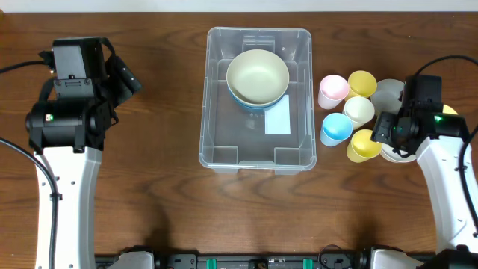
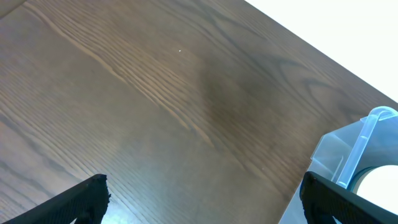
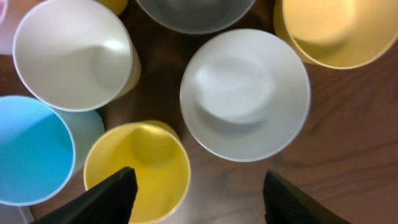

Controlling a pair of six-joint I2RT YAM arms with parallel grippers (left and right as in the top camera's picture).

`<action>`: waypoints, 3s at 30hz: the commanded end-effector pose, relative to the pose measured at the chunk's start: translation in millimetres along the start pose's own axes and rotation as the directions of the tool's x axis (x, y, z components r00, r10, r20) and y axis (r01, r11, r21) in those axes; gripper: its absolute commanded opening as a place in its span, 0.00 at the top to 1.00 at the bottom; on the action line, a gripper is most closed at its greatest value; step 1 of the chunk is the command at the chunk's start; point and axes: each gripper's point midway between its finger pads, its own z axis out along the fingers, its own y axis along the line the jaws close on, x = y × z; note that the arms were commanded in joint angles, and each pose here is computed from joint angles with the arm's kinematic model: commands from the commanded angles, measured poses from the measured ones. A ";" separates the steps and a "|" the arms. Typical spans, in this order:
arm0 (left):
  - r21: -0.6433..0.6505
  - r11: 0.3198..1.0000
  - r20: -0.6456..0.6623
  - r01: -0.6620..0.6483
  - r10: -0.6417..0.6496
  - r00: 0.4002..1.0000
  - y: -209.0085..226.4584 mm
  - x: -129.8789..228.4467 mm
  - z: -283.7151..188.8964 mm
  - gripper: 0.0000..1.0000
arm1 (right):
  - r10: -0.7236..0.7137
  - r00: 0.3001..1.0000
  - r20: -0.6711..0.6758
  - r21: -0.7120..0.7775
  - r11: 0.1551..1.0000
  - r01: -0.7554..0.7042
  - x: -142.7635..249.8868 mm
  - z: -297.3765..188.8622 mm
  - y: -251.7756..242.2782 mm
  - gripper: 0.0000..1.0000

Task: Pack container
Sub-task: 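Lower the right gripper and close it on the yellow cup's rim, then lift the yellow cup and carry it left into the bin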

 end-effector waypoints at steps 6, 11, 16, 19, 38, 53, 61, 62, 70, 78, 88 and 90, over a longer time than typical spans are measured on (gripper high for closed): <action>-0.013 1.000 0.013 0.006 -0.006 1.000 2.2 -4.4 -0.8 0.02 | -0.037 0.998 -0.045 -0.044 0.998 0.035 25.5 29.2 5.5 0.37; -0.013 1.000 0.012 0.005 -0.005 1.000 2.2 -4.4 -0.8 0.02 | -0.040 0.999 -0.035 -0.040 0.998 0.039 25.8 33.7 4.7 0.43; -0.013 1.000 0.012 0.005 -0.005 1.000 2.2 -4.4 -0.8 0.02 | -0.038 0.999 -0.024 -0.039 0.999 0.037 28.3 41.5 4.8 0.50; -0.013 1.000 0.012 0.006 -0.006 1.000 2.2 -4.4 -0.8 0.02 | -0.037 0.999 -0.018 -0.040 0.999 0.037 31.3 47.4 5.2 0.51; -0.013 1.000 0.012 0.005 -0.005 1.000 2.2 -4.4 -0.8 0.02 | -0.030 1.000 -0.004 -0.042 0.999 0.030 31.3 52.4 5.8 0.65; -0.013 1.000 0.012 0.005 -0.005 1.000 2.2 -4.4 -0.8 0.02 | -0.030 1.000 0.001 -0.043 0.999 0.030 35.5 58.7 5.9 0.82; -0.013 1.000 0.012 0.006 -0.006 1.000 2.2 -4.4 -0.8 0.02 | -0.031 1.000 -0.005 -0.042 0.999 0.030 36.8 58.7 5.6 0.88; -0.013 1.000 0.012 0.005 -0.005 1.000 2.2 -4.4 -0.8 0.02 | -0.031 0.999 -0.007 -0.042 0.999 0.031 37.4 58.7 5.5 0.90; -0.013 1.000 0.013 0.006 -0.006 1.000 2.2 -4.4 -0.8 0.02 | -0.033 0.999 -0.014 -0.030 0.999 0.033 38.8 57.8 3.3 0.99; -0.013 1.000 0.012 0.005 -0.005 1.000 2.2 -4.4 -0.8 0.02 | -0.031 1.000 0.002 0.001 1.000 0.031 31.8 32.8 -5.1 0.99; -0.013 1.000 0.012 0.006 -0.006 1.000 2.2 -4.4 -0.8 0.02 | 0.041 0.985 0.165 -0.076 0.997 -0.029 16.2 -31.6 -5.9 0.99; -0.013 1.000 0.012 0.005 -0.005 1.000 2.2 -4.4 -0.8 0.02 | 0.045 0.980 0.195 -0.118 0.993 -0.022 15.7 -44.3 -1.5 0.99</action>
